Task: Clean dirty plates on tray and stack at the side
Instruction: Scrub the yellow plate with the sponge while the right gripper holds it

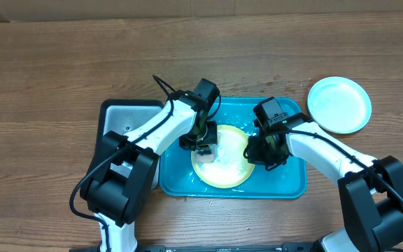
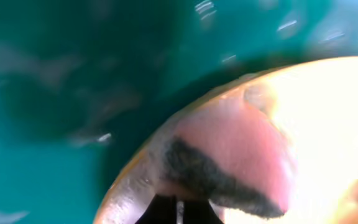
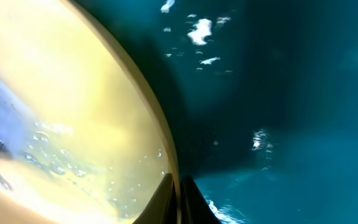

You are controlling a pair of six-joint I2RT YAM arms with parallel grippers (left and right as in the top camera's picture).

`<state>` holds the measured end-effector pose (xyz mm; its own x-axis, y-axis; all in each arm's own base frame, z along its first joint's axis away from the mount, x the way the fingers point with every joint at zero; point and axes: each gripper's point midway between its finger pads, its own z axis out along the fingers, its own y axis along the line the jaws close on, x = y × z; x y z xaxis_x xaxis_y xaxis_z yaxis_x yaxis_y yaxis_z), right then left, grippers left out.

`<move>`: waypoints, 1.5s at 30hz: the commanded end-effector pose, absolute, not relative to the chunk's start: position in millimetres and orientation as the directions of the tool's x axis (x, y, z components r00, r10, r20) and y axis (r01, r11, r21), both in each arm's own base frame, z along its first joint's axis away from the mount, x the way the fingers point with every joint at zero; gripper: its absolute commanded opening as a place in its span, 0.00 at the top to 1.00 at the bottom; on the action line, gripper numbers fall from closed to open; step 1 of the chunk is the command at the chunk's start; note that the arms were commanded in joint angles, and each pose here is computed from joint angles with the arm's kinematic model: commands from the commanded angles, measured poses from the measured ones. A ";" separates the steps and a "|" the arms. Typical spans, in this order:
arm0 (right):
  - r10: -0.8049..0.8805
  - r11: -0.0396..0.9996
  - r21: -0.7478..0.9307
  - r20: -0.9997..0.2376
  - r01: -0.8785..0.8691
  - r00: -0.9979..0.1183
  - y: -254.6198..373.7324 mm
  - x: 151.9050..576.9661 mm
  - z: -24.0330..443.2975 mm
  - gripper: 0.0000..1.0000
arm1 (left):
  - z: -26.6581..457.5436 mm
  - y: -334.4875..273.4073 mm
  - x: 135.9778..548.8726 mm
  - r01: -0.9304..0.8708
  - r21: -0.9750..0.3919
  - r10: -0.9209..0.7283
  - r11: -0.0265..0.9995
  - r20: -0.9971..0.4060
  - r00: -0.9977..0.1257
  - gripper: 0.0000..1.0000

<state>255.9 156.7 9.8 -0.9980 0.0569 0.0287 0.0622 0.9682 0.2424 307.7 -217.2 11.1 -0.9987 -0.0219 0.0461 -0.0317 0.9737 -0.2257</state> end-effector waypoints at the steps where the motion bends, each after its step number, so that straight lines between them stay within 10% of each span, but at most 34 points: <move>1: 0.055 0.965 0.255 0.013 0.056 -0.998 160.7 261.5 14.0 0.96 | 12.7 -262.4 292.8 -0.023 -0.455 0.046 0.890 0.139 -0.989 0.96; 14: 0.055 0.967 0.248 0.028 0.060 -0.998 159.2 257.9 13.6 0.96 | 17.5 -305.4 286.3 -0.092 -0.588 0.038 0.804 0.206 -0.978 0.96; 34: 0.055 0.967 0.246 0.031 0.061 -0.998 158.9 257.2 13.5 0.96 | -15.5 -166.9 266.6 -0.049 0.047 -0.058 0.998 0.206 -0.977 0.96; 45: 0.055 0.967 0.247 0.030 0.061 -0.998 158.9 257.2 13.5 0.96 | 48.3 -170.7 310.9 -0.008 0.102 -0.018 0.995 0.097 -0.995 0.96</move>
<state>251.2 160.8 10.8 -0.9972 0.0535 0.0519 0.0653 0.9627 0.2627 277.7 -180.7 27.0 -0.9766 -0.0384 0.2116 -0.0334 0.9991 0.0273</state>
